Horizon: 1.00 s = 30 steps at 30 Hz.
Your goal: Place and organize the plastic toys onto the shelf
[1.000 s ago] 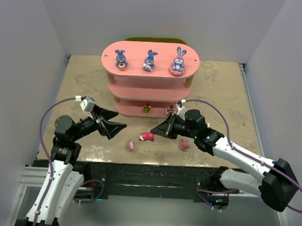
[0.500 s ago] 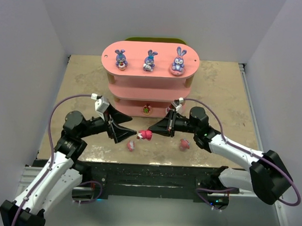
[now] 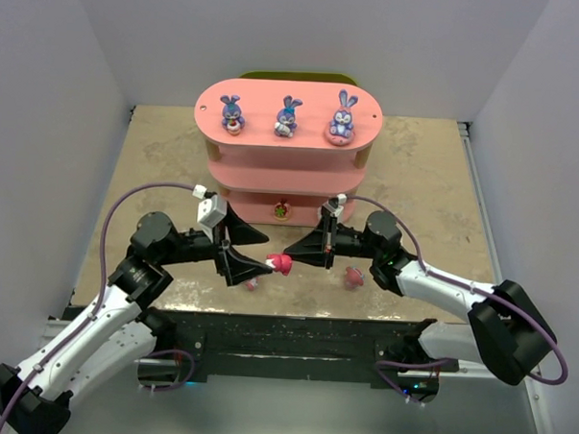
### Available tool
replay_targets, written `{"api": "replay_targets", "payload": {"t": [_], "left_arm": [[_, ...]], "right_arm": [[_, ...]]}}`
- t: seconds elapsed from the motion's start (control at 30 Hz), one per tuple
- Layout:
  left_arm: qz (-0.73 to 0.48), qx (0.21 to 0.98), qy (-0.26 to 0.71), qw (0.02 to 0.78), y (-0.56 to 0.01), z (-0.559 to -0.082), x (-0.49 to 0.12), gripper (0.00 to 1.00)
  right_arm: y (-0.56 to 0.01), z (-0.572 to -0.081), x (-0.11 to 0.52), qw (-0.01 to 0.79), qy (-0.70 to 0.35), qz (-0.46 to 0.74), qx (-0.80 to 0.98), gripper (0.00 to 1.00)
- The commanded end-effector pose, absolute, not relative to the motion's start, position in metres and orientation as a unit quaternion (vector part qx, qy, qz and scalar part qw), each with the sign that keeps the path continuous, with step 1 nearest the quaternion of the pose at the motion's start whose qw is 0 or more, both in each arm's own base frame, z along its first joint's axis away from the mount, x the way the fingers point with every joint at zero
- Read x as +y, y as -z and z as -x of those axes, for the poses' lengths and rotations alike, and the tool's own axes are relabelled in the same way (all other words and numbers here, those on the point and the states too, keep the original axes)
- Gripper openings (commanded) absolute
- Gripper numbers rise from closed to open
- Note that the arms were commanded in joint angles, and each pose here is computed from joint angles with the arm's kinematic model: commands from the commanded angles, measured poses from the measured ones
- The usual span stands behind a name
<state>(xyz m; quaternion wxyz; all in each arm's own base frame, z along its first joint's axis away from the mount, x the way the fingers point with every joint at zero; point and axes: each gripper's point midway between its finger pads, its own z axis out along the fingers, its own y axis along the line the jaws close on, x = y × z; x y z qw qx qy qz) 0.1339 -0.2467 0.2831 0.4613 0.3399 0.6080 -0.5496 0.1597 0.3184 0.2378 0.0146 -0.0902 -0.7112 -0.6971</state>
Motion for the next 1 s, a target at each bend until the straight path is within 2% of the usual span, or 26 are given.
{"api": "replay_targets", "payload": {"t": [0.0,0.1,0.3,0.97], "left_arm": [[-0.367,0.578,0.534,0.496,-0.304,-0.132,-0.249,0.88],[-0.380,0.558,0.543,0.499,-0.308,-0.125,-0.252,0.91],[-0.394,0.545,0.550,0.495,-0.300,-0.115,-0.260,0.91],[-0.389,0.587,0.521,0.482,-0.272,-0.114,-0.274,0.68]], "right_arm": [[-0.257,-0.151,0.315,0.028,0.720,0.069,-0.690,0.00],[-0.259,-0.149,0.315,0.032,0.721,0.066,-0.689,0.00],[-0.257,-0.146,0.314,0.040,0.720,0.063,-0.690,0.00],[-0.261,-0.136,0.308,0.056,0.729,0.057,-0.679,0.00]]}}
